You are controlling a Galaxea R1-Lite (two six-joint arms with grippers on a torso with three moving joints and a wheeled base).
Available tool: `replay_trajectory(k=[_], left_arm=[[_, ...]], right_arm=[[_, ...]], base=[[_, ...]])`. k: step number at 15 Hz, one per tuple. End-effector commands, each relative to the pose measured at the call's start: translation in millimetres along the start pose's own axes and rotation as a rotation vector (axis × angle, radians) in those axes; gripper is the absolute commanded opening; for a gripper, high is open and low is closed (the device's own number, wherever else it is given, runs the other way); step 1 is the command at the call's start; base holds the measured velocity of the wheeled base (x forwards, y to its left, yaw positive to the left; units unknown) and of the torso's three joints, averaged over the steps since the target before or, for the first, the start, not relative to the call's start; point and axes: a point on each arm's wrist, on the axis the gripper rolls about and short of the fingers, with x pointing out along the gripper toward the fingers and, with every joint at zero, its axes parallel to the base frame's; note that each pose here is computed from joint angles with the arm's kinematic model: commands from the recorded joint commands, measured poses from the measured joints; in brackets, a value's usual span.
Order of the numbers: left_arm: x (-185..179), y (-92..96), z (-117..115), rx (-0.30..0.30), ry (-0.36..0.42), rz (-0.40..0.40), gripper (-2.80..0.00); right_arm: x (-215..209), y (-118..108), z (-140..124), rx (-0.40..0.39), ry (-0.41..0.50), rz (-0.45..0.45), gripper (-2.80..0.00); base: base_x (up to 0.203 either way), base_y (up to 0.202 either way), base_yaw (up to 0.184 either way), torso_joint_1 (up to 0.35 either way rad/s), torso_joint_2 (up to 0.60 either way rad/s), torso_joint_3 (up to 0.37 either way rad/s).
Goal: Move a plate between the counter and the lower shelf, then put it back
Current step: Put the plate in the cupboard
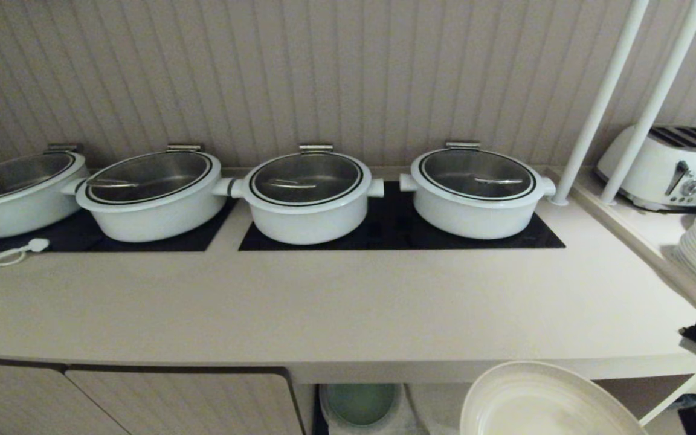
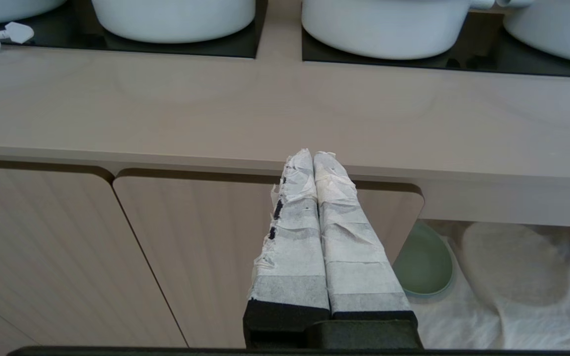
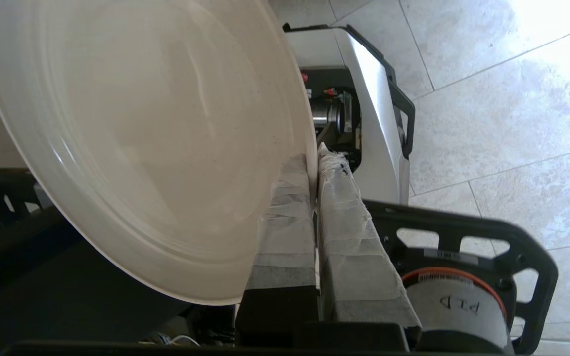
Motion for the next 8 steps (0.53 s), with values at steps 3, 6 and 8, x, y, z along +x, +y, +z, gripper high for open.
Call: replay_trajectory(k=[3, 6, 8], left_arm=[[0.0, 0.0, 0.0, -0.001, -0.001, 0.001, -2.80], [0.0, 0.0, 0.0, -0.001, -0.001, 0.001, -2.80], [0.0, 0.0, 0.0, -0.001, -0.001, 0.001, -2.80]], right_arm=[[2.0, -5.3, -16.2, 0.006, 0.017, -0.002, -2.80], [7.7, -9.3, -23.6, 0.011, 0.032, -0.008, -2.80], [9.4, -10.4, -25.7, 0.008, 0.025, -0.003, -2.80]], base=[[0.000, 0.000, 0.000, 0.000, 0.00, 0.000], [0.000, 0.000, 0.000, 0.000, 0.00, 0.000], [0.000, 0.000, 0.000, 0.000, 0.00, 0.000]])
